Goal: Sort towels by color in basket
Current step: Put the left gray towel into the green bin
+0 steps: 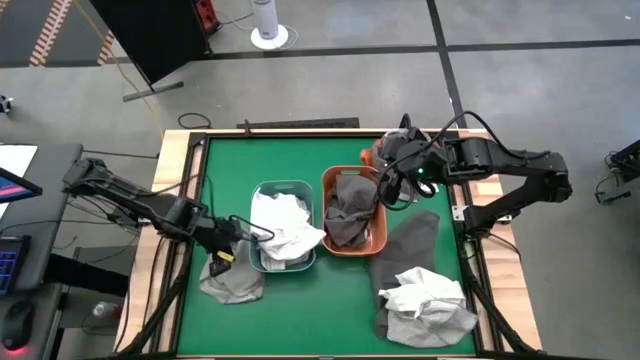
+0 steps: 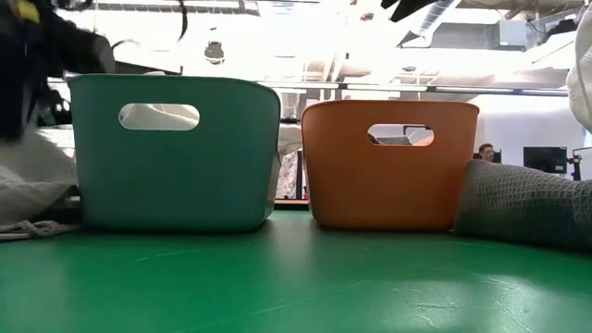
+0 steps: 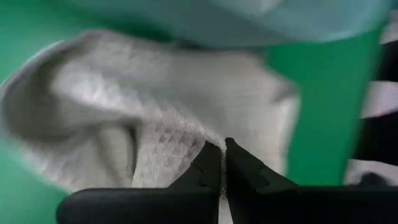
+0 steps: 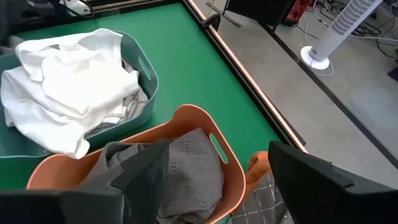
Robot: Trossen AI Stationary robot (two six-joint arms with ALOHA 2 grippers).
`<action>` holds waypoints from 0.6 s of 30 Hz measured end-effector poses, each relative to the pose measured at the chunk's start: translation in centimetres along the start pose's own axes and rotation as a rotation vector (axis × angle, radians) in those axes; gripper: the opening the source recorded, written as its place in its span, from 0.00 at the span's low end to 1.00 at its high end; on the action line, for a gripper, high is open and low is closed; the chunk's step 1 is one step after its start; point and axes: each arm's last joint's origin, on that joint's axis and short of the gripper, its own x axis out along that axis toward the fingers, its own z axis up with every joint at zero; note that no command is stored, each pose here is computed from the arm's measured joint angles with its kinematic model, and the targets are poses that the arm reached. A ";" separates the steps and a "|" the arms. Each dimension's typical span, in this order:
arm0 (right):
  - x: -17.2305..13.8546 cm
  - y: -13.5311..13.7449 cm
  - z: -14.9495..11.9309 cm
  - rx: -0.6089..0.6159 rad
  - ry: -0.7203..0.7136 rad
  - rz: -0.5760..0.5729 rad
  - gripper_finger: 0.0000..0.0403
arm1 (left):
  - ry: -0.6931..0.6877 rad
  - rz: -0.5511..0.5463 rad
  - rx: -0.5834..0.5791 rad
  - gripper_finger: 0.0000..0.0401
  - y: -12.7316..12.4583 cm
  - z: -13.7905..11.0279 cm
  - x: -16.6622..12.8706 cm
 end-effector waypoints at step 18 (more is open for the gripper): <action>0.0 -0.1 0.1 0.008 -0.007 -0.001 0.76 | -1.213 -0.388 0.028 0.00 -1.9 2.3 -14.4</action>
